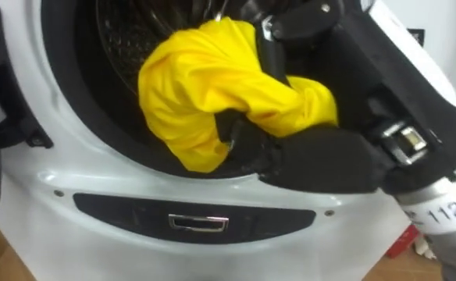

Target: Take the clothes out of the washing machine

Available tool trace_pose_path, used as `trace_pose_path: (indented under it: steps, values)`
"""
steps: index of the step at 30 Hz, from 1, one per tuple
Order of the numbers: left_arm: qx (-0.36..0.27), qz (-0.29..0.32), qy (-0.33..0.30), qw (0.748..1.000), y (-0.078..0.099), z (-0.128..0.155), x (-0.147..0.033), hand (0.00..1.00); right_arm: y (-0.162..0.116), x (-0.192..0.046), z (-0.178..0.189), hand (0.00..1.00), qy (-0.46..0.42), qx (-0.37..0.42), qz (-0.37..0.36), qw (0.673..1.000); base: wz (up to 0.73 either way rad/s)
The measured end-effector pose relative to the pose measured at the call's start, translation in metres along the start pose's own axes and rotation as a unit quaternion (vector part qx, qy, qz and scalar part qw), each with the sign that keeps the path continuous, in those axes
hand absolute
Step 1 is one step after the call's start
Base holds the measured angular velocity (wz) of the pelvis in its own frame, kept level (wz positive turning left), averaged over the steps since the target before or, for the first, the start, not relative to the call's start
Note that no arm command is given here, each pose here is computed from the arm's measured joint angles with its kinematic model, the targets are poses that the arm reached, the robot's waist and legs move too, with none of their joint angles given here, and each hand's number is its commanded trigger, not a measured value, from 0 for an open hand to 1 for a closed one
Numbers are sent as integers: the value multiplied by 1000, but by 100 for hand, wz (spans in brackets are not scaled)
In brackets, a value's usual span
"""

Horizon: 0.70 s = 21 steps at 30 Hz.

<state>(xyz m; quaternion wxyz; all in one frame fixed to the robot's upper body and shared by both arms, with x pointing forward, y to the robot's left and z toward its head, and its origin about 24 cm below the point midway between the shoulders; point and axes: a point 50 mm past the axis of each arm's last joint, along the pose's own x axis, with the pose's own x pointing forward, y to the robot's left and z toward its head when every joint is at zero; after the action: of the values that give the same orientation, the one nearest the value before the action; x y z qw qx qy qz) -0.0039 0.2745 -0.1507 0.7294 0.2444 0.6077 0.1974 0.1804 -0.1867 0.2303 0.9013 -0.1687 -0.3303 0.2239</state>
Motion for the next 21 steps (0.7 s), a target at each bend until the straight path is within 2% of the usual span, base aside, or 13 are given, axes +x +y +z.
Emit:
trace_pose_path:
  steps: [6,9,11,16,21]
  values:
    - [18,8,-23,1000,2,15,3,0,-5,-5,2,100,16,-20,4,1000,-25]
    - [31,9,-27,999,2,16,3,0,-31,-19,4,100,41,-71,-66,994,-73]
    - [40,11,-27,999,5,15,4,0,-48,-36,-3,100,81,-89,-133,984,-93]
    - [53,13,-52,997,7,31,7,0,-51,-50,-15,100,121,-85,-170,974,-80]
    - [63,13,-1,998,12,14,9,0,-64,-60,-21,100,148,-109,-215,959,-62]
